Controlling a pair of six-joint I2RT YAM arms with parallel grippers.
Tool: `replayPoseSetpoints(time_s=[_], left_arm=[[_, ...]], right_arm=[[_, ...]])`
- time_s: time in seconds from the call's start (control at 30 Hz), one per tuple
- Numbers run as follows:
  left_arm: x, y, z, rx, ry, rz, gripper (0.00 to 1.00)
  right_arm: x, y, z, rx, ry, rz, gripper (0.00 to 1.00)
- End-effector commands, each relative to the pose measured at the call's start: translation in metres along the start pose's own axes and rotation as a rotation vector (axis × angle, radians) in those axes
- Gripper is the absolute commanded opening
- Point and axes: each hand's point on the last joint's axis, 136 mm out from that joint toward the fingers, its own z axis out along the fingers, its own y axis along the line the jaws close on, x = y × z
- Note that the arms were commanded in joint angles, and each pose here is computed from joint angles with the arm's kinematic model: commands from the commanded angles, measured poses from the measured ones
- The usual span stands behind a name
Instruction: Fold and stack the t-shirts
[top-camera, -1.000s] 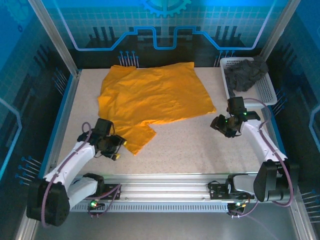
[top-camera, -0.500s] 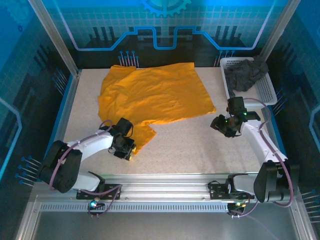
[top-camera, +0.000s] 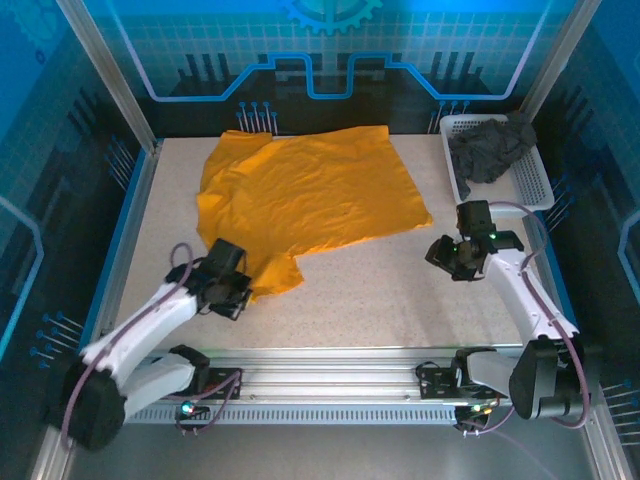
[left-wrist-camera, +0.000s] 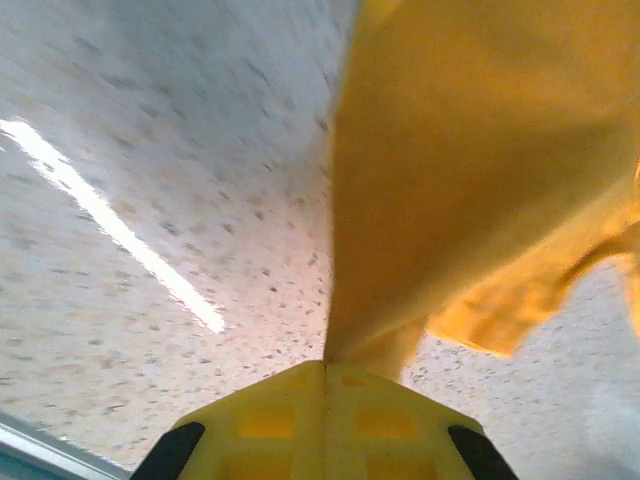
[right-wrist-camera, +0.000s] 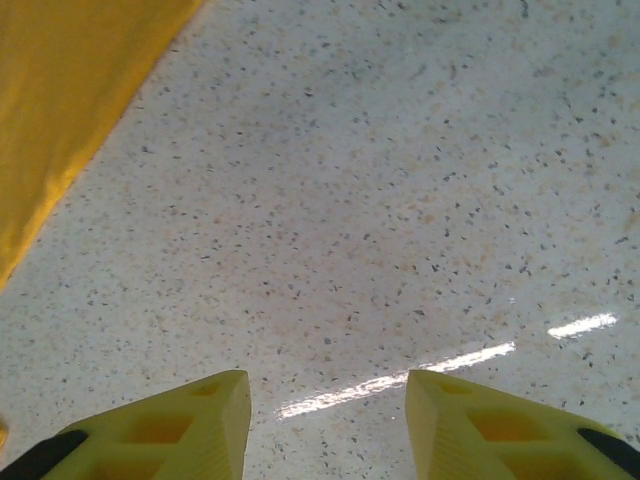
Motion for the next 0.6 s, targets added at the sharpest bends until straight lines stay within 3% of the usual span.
replayPoseSetpoints(time_s=[0.0,0.2,0.4,0.57], left_arm=[[-0.022,0.067,-0.01,-0.138,-0.074,-0.043,0.0],[-0.036,0.079,-0.013,-0.112,-0.093,-0.107,0.0],[-0.04,0.057,-0.012,-0.083,-0.088,-0.079,0.0],[-0.043,0.046,-0.013,-0.062,-0.092,-0.07,0.0]], right_arm=[[0.0,-0.004,0.009,0.028,0.011,0.027,0.48],[-0.009,0.005,0.039,0.013,0.042,0.059,0.49],[-0.015,0.017,0.065,0.012,0.092,0.061,0.41],[0.005,0.023,0.076,0.025,0.143,0.061,0.39]])
